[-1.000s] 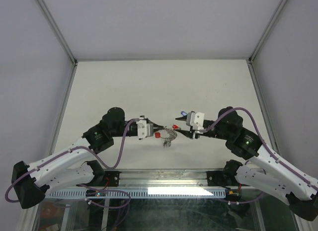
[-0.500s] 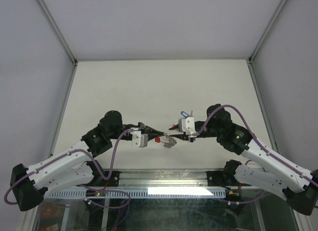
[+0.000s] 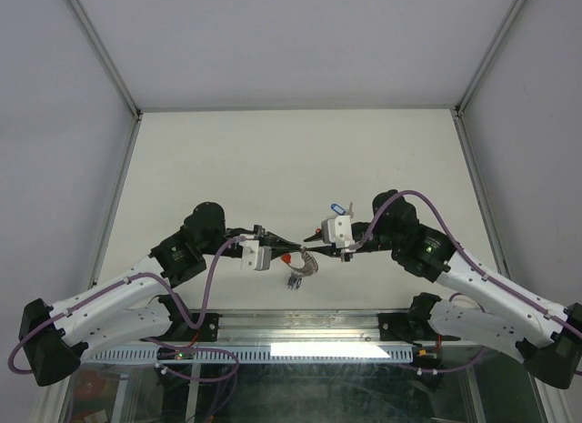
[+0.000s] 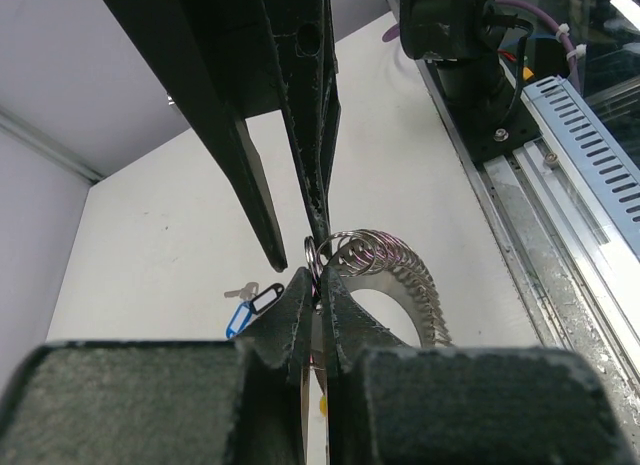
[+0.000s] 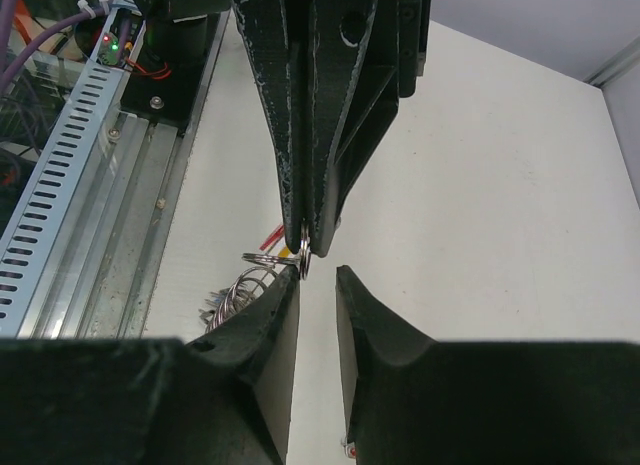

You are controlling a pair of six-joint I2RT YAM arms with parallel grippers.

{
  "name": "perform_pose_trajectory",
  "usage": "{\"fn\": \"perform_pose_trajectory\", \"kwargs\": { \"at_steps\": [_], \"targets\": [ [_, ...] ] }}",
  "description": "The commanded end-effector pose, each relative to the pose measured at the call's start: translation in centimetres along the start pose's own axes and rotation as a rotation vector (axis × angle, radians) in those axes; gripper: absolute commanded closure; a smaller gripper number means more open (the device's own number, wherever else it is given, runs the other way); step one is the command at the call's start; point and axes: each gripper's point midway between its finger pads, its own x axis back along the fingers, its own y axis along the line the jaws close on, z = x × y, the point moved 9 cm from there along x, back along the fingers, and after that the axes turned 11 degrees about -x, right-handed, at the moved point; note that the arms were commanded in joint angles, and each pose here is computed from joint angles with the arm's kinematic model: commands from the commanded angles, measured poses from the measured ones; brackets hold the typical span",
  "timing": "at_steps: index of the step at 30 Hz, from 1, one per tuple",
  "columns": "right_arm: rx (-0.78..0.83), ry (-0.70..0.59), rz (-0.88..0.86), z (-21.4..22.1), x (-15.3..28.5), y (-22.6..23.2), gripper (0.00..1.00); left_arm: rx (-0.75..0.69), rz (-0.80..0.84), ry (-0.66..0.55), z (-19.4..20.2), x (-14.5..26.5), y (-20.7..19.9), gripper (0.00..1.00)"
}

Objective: Put the keys on the keyring

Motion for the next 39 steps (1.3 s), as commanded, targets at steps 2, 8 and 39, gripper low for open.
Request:
{"fn": "perform_pose_trajectory", "kwargs": {
  "at_steps": [2, 8, 39],
  "targets": [
    [0.052, -0.077, -0.015, -2.5, -0.2, -0.2, 0.76, -0.106, -0.036, -0.080, -2.0, -0.2, 1.8, 1.00],
    [0.097, -0.022, 0.037, -2.5, 1.2, 0.0, 0.74, -0.111, -0.046, -0.070, -2.1, 0.0, 1.9, 1.00],
    [0.087, -0.056, 0.015, -3.3, 0.5, -0.4, 0.77, -0.090, -0.036, -0.064, -1.9, -0.4, 2.1, 1.00]
  ]
}}
